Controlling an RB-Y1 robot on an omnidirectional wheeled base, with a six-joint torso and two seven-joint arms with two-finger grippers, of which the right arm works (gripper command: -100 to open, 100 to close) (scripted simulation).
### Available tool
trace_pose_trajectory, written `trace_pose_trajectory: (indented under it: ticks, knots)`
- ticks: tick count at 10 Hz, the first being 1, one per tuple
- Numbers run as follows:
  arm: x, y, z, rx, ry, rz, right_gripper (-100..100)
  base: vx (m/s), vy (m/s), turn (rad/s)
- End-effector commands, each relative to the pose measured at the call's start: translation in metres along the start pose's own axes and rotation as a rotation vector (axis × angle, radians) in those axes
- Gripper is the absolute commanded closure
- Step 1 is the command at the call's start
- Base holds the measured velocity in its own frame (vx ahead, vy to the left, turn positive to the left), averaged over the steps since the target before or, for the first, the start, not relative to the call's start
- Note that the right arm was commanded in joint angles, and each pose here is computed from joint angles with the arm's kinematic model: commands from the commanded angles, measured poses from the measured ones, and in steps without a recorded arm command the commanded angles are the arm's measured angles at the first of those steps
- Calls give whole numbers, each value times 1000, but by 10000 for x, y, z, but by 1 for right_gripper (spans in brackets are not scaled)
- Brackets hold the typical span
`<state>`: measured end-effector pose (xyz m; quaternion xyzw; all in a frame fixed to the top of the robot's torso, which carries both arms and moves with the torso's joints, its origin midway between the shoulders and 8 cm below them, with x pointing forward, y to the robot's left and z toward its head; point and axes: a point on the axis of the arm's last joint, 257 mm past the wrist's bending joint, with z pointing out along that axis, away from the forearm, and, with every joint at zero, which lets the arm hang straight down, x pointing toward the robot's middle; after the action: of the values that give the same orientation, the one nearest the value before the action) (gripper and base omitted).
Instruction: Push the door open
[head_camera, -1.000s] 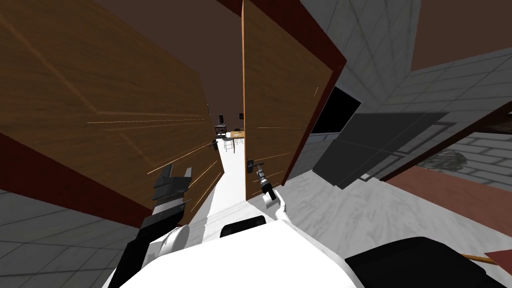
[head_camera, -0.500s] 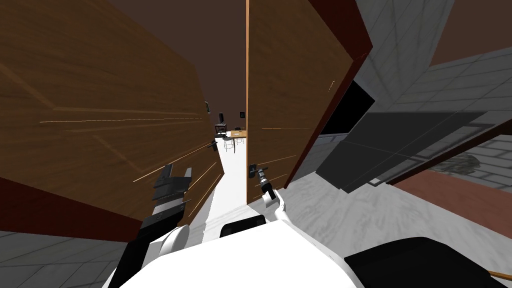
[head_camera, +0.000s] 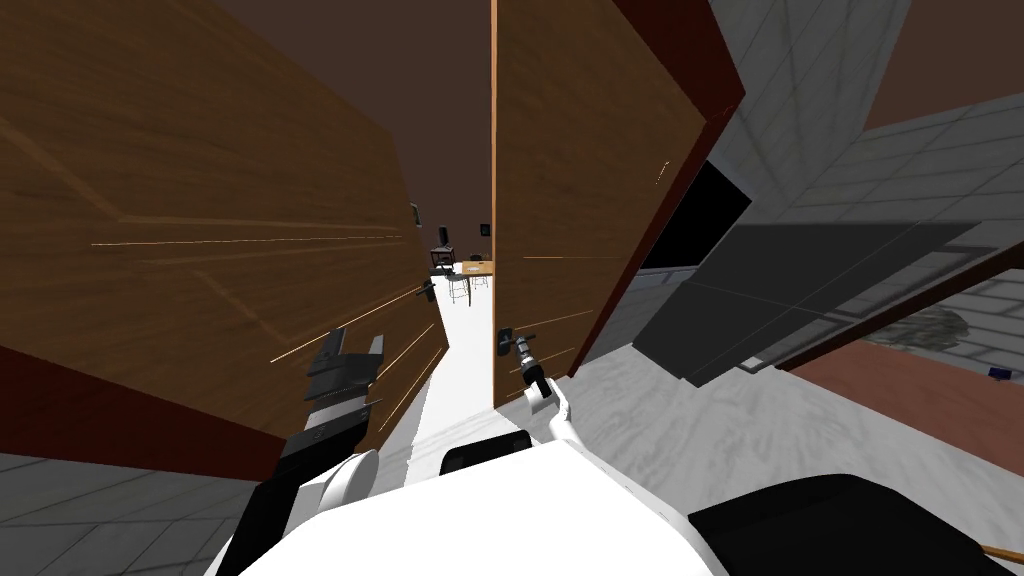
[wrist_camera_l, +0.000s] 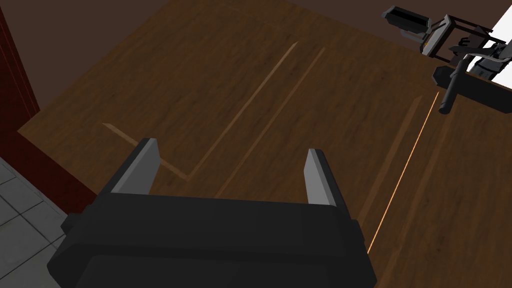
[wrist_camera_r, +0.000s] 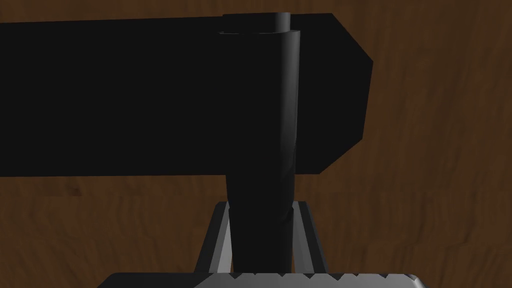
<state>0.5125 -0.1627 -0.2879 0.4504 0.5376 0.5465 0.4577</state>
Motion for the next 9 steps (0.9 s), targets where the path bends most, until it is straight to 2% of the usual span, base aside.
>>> trace_pose_trajectory:
  ticks: [1,4,9]
  knots:
    - [-59,-1,5,0,-10,-3,100,105,27,-24]
    - [-181,-2,15,1,-32,-10,100,161,59,-36]
    - [-473,-1,30,3,-87,-21,100,166,97,-65]
